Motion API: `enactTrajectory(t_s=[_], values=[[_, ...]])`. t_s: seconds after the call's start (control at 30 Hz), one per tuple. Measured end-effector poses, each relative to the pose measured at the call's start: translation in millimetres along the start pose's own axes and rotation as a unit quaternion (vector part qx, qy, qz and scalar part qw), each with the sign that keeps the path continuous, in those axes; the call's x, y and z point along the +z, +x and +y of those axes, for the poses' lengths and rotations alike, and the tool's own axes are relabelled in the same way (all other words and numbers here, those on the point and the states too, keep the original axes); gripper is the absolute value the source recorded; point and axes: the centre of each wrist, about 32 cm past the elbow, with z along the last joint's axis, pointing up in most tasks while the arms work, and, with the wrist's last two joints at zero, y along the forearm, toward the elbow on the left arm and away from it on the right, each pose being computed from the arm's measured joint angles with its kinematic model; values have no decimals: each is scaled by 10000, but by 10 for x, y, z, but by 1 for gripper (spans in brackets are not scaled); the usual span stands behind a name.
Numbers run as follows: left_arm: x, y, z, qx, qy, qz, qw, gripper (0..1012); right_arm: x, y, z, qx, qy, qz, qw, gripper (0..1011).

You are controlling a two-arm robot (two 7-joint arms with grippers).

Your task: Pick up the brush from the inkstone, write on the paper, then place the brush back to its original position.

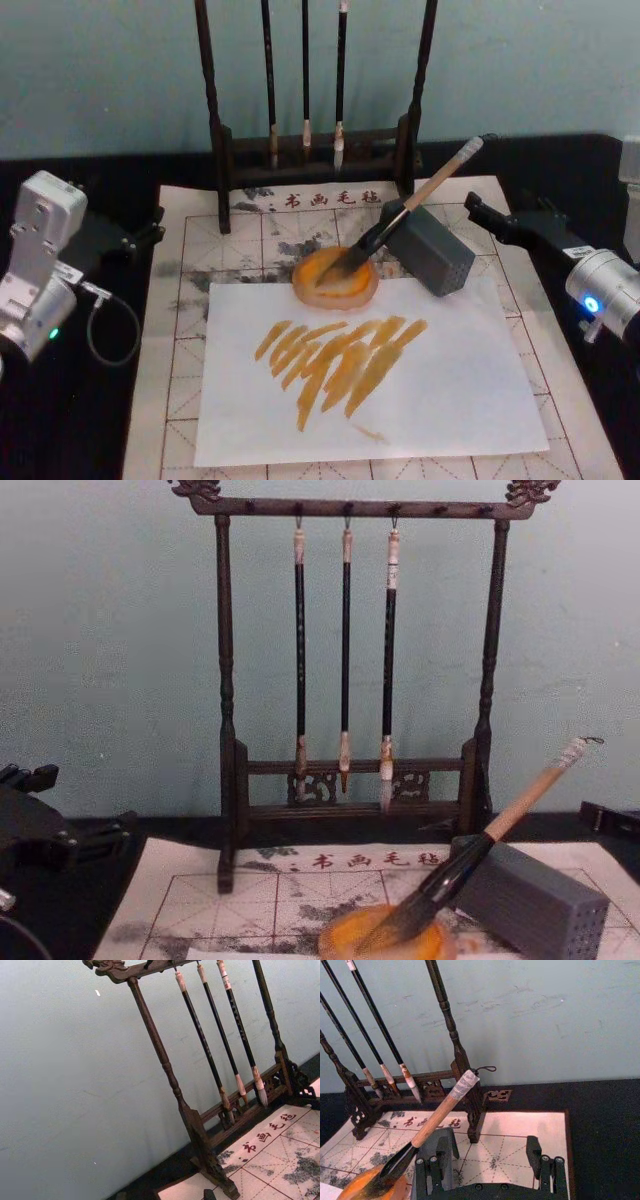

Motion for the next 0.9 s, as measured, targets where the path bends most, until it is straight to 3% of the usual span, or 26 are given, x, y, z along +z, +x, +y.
enactTrajectory(t_s=[0.9], values=[[0,0,0,1,0,0,10000,1001,0,0,0,-1,0,0,10000,1000]])
